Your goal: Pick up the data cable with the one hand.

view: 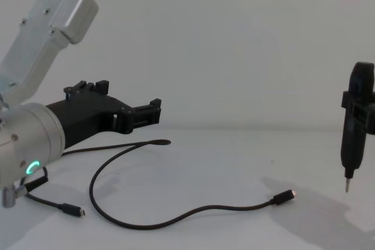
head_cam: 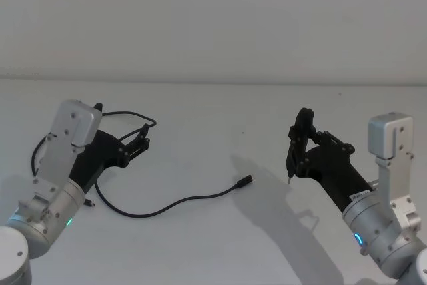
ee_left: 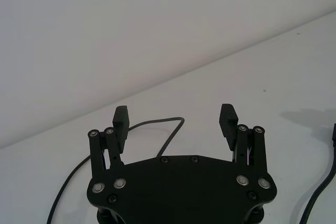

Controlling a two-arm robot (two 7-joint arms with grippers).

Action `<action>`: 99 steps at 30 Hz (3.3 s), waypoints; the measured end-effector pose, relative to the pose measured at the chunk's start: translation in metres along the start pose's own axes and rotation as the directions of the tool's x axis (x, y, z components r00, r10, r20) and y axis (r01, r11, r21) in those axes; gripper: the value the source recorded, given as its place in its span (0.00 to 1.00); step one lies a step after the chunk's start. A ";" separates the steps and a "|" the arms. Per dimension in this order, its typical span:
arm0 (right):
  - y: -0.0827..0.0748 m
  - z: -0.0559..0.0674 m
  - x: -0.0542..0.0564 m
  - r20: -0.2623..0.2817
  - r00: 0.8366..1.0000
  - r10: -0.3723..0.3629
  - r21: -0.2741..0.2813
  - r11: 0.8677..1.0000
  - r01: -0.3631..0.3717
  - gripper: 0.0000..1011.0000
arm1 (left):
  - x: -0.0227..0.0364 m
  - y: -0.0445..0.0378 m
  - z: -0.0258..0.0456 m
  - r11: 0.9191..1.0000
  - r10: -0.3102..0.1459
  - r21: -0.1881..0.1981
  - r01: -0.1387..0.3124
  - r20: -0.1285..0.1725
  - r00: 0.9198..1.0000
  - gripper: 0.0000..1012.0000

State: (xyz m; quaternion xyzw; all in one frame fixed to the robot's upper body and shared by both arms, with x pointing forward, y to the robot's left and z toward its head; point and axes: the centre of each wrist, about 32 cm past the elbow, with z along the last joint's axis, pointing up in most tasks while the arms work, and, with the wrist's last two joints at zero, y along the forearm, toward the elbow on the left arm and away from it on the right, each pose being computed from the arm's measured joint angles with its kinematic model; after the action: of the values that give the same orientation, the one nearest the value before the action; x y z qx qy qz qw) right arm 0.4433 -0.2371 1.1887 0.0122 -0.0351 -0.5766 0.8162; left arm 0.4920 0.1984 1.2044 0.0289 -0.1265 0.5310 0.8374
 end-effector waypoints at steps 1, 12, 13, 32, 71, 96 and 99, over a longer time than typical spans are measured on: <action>0.000 0.000 0.000 0.000 1.000 0.000 0.000 1.000 0.000 0.27 | 0.0000 0.0000 0.0000 1.000 0.000 0.000 0.000 0.000 1.000 0.99; 0.000 0.000 0.000 0.000 1.000 0.000 0.000 1.000 0.000 0.27 | 0.0007 0.0006 0.0008 1.000 -0.024 0.008 0.024 0.006 1.000 0.99; 0.000 0.000 0.000 0.000 1.000 0.000 0.000 1.000 0.000 0.27 | 0.0010 0.0007 0.0011 1.000 -0.029 0.010 0.029 0.008 1.000 0.99; 0.000 0.000 0.000 0.000 1.000 0.000 0.000 1.000 0.000 0.27 | 0.0217 0.0043 0.0099 0.953 -0.289 0.108 0.282 0.054 0.956 0.99; 0.000 0.000 0.000 0.000 1.000 0.000 0.000 1.000 0.000 0.27 | 0.0397 -0.0497 0.0051 0.749 -0.597 0.299 0.591 -0.079 0.798 0.99; 0.000 0.000 0.000 0.000 1.000 0.000 0.000 1.000 0.000 0.27 | 0.0362 -0.0787 -0.0057 0.715 -0.610 0.335 0.614 -0.130 0.782 0.99; 0.000 0.000 0.000 0.000 1.000 0.000 0.000 1.000 0.000 0.27 | 0.0366 -0.0799 -0.0061 0.712 -0.612 0.338 0.616 -0.131 0.780 0.99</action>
State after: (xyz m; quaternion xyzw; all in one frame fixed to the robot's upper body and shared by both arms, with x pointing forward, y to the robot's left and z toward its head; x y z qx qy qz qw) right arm 0.4433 -0.2371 1.1887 0.0122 -0.0351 -0.5766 0.8162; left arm 0.5795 0.1972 1.2143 0.2203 -0.0054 0.2370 0.9462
